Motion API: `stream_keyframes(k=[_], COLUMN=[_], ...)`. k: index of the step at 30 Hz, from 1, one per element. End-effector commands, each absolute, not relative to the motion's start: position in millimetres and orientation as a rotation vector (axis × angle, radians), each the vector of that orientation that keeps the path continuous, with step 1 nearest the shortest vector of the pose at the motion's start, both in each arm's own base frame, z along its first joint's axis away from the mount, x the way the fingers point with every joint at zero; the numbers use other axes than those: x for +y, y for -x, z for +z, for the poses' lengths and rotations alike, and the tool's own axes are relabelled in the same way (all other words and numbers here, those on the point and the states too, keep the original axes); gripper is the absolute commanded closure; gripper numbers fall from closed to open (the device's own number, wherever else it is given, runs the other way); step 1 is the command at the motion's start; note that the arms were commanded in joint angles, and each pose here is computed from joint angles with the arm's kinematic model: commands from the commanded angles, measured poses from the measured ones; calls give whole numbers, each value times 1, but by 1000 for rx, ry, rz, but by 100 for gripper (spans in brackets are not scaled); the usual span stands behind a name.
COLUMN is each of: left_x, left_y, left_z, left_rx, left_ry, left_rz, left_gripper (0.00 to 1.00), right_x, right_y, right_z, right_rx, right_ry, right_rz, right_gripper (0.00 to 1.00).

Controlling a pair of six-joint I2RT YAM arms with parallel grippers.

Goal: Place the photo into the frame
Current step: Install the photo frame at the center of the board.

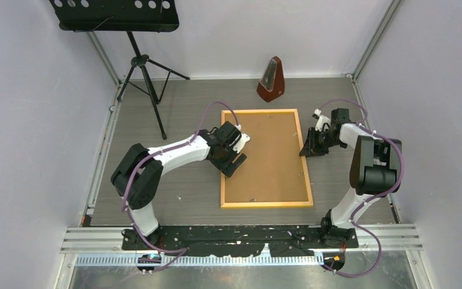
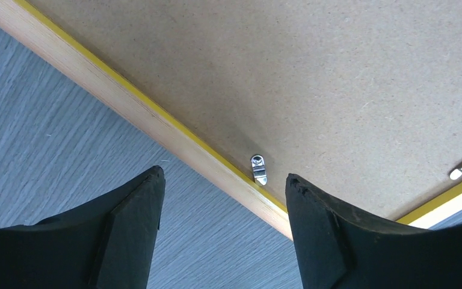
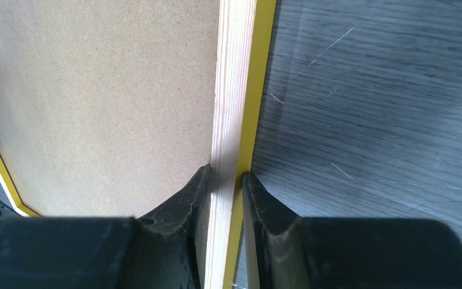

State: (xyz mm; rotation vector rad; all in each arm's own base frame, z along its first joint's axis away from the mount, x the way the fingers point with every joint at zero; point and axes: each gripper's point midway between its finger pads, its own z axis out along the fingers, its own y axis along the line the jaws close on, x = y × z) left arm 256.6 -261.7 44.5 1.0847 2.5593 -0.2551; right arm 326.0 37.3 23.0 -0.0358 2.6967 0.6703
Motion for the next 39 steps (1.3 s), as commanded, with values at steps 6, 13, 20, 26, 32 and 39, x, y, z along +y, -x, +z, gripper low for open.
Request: stream_keyframes(k=[6,13,20,26,32,39], left_x=[-263,-258,-256,-256,-257,-260], left_y=[-246,-246,-250,-253,-254,-260], left_z=[31,24,22,21,22,35], left_rx=[2615,2626,2617,2604,2588,2527], left_ry=[-1098,-1105,-1105,-1109,-1116,-1100], left_rz=[-306,-274,-250,-238,-241,-249], left_gripper=[31,36,47,58,75,94], right_x=[43,42,43,43,43,43], right_y=[-332,-333,-332,-333,-332,-332], right_z=[27,28,28,28,28,27], right_rx=[2666,2664,2664,2662,2662,2664], right_ry=[49,48,49,48,46,45], right_rz=[719,722,726,728,730,732], right_gripper=[94,94,94,94,94,94])
